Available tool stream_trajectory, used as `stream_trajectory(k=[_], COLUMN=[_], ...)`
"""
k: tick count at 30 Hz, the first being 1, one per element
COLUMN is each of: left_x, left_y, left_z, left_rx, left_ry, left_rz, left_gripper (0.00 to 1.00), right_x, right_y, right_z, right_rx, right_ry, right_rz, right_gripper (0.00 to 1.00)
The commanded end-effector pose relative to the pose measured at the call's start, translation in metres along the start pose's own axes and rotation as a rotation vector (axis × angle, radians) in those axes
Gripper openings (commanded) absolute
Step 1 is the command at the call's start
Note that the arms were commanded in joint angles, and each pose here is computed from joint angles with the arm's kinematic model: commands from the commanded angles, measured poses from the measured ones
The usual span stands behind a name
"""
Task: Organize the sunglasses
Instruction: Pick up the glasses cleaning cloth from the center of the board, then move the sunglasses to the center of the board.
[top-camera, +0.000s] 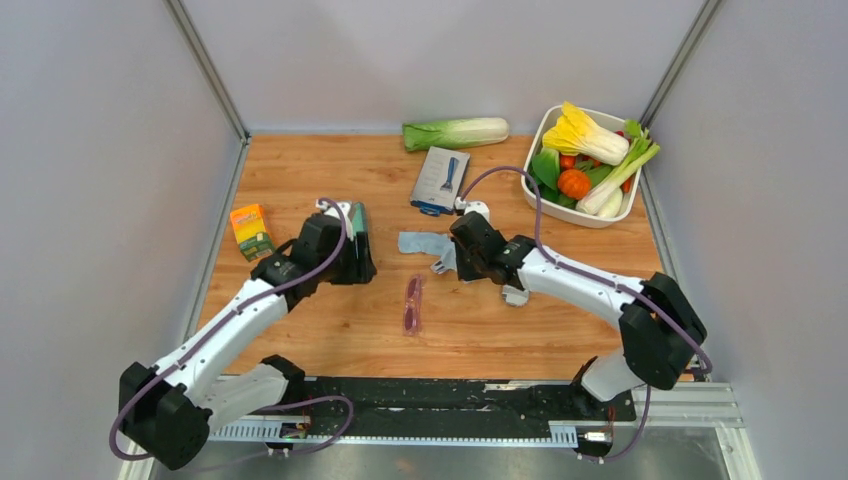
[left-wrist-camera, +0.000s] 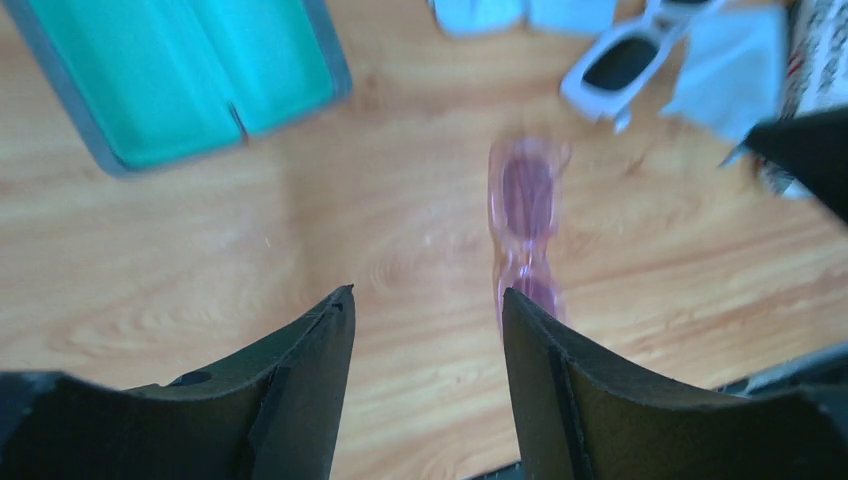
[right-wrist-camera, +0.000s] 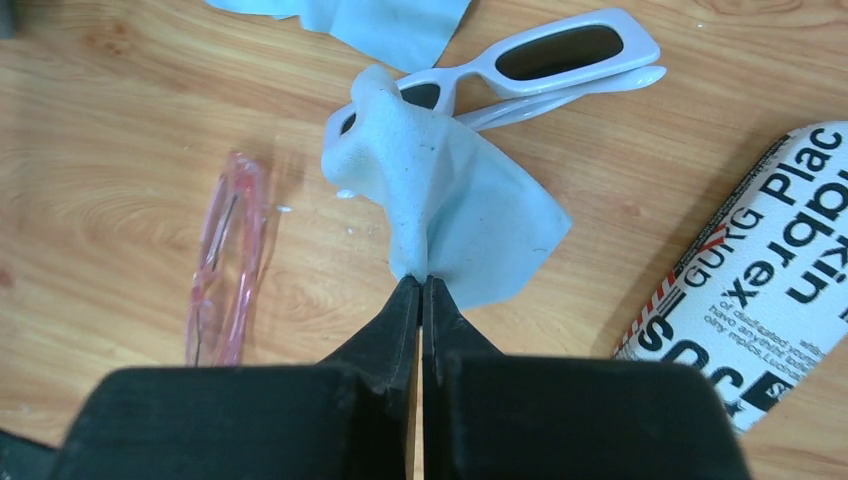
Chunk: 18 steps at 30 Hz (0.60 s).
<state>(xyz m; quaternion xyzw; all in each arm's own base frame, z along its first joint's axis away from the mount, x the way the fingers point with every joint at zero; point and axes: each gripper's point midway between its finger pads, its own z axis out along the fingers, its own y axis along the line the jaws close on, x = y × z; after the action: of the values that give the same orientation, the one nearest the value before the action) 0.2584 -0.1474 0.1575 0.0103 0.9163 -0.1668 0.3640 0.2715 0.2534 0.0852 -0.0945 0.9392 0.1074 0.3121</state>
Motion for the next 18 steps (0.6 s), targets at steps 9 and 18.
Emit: stream_trajectory(k=[9, 18], left_x=[0.104, 0.134], left_y=[-0.045, -0.051], left_z=[0.04, 0.079], left_rx=[0.132, 0.053], left_ry=[0.202, 0.286], left_rz=[-0.017, 0.037], left_gripper=[0.57, 0.53], right_x=[-0.018, -0.022], right_y=[-0.003, -0.006], right_z=[-0.061, -0.085], right_rx=[-0.054, -0.097], right_ry=[-0.066, -0.114], right_rz=[-0.047, -0.017], right_gripper=[0.0, 0.0])
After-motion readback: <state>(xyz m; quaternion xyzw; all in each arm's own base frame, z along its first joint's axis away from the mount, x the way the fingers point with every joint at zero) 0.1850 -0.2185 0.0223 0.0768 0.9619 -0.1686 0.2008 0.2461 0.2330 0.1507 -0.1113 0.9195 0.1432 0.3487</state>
